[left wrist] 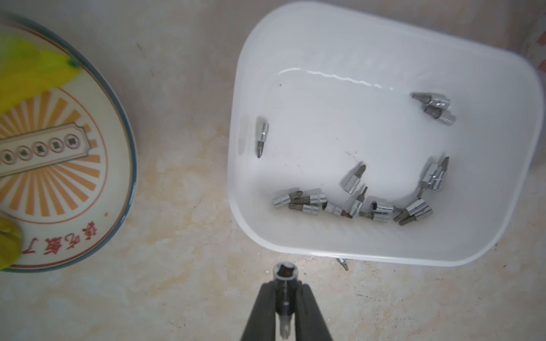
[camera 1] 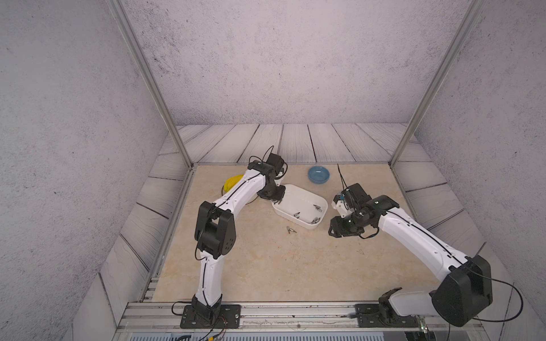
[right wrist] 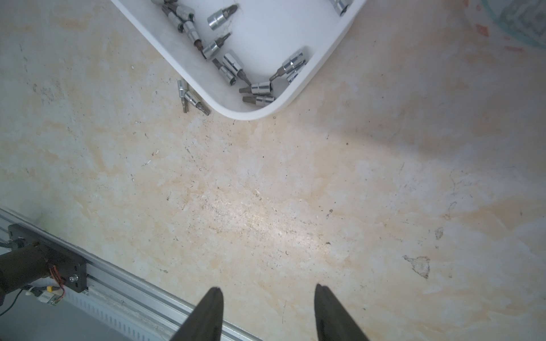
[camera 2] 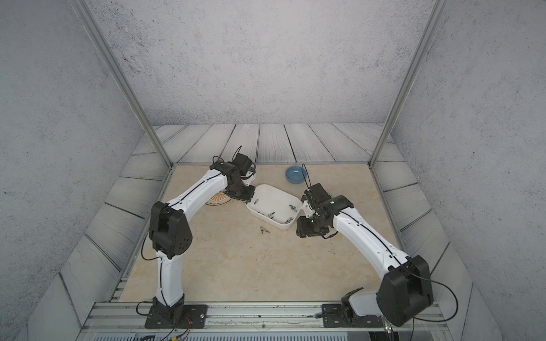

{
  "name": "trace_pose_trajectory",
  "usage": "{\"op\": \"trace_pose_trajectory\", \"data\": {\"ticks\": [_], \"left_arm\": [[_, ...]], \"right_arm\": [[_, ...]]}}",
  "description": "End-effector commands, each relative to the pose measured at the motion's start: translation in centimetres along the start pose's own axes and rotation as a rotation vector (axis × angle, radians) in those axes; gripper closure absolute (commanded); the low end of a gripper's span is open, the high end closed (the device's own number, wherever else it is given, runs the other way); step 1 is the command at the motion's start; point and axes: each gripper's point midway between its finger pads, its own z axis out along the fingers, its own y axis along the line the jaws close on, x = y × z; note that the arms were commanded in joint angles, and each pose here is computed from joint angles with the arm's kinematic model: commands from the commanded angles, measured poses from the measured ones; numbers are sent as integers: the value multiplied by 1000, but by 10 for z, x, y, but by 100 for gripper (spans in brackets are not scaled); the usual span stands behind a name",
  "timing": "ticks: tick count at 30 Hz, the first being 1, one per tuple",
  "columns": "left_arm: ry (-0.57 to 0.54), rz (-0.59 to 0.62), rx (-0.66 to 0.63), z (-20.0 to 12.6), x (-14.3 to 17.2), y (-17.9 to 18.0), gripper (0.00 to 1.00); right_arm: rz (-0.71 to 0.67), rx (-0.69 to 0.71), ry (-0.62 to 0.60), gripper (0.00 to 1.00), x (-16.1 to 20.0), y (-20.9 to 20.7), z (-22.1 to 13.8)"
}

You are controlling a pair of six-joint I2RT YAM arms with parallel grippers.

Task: Put the bit on the desktop into the storage box
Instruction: Place the screwdriver bit in the storage box.

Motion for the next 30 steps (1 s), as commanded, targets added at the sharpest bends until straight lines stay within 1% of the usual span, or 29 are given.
{"op": "trace_pose_trajectory", "data": {"ticks": [1,3,6,13,22,25,30], "left_arm": [[59,28,90,11,8,-14,100],[61,24,126,17,8,-21,100],[54,13,138,24,5,-23,100],[38,7,179,25,-2,-31,100],[22,3,301,36,-16,-54,100],[27,1,333,44,-17,-60,100],[66,-6,341,65,-9,-64,100]], "right_arm": [[0,18,6,45,-1,-2,1],[1,18,8,45,-1,-2,1],[2,15,10,46,0,-2,2],[3,21,13,46,1,-3,3],[1,31,12,46,1,-5,1],[0,34,19,46,3,-5,2],[1,38,21,46,4,-6,3]]}}
